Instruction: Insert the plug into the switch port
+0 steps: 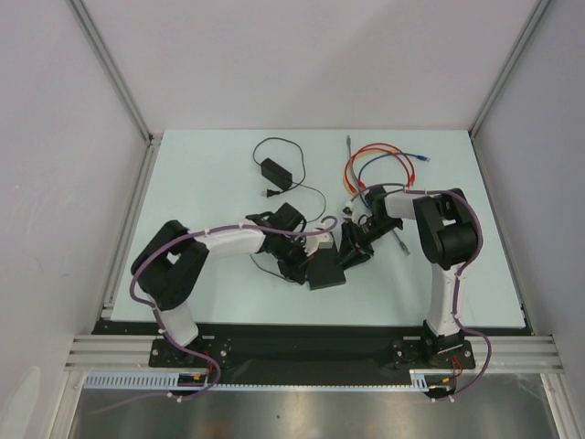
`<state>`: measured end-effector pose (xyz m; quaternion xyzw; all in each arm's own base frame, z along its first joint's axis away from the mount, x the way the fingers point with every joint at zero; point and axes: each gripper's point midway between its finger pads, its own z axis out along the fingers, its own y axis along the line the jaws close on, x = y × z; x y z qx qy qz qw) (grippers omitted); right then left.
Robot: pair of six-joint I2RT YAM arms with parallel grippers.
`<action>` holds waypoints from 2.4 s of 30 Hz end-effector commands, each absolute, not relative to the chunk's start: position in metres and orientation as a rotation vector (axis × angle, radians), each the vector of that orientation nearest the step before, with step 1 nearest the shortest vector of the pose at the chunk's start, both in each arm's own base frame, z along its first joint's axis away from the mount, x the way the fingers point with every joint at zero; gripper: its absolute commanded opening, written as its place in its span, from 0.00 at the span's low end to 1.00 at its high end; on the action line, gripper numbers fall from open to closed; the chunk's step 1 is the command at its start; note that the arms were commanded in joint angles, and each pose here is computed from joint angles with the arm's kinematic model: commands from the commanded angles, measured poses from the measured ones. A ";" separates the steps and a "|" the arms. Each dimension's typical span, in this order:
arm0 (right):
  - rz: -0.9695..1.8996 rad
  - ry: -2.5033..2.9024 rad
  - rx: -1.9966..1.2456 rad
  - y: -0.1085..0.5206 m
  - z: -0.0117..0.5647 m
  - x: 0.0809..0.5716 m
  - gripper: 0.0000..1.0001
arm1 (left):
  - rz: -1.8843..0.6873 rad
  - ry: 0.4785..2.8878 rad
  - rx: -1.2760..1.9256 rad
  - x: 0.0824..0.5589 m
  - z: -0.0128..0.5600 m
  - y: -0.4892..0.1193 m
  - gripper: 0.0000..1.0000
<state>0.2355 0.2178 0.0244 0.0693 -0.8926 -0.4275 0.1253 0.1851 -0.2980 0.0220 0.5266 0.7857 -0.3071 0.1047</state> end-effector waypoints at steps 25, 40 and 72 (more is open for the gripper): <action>-1.360 -2.657 0.481 0.310 0.017 0.244 0.50 | -0.803 2.059 1.702 0.233 0.041 -0.188 0.47; -1.473 -2.624 0.593 0.373 0.004 0.244 0.64 | -0.677 2.228 1.380 0.313 0.024 -0.189 0.38; -0.327 -3.400 0.674 0.111 0.082 0.357 0.49 | -0.681 1.818 0.985 0.359 0.248 -0.191 0.58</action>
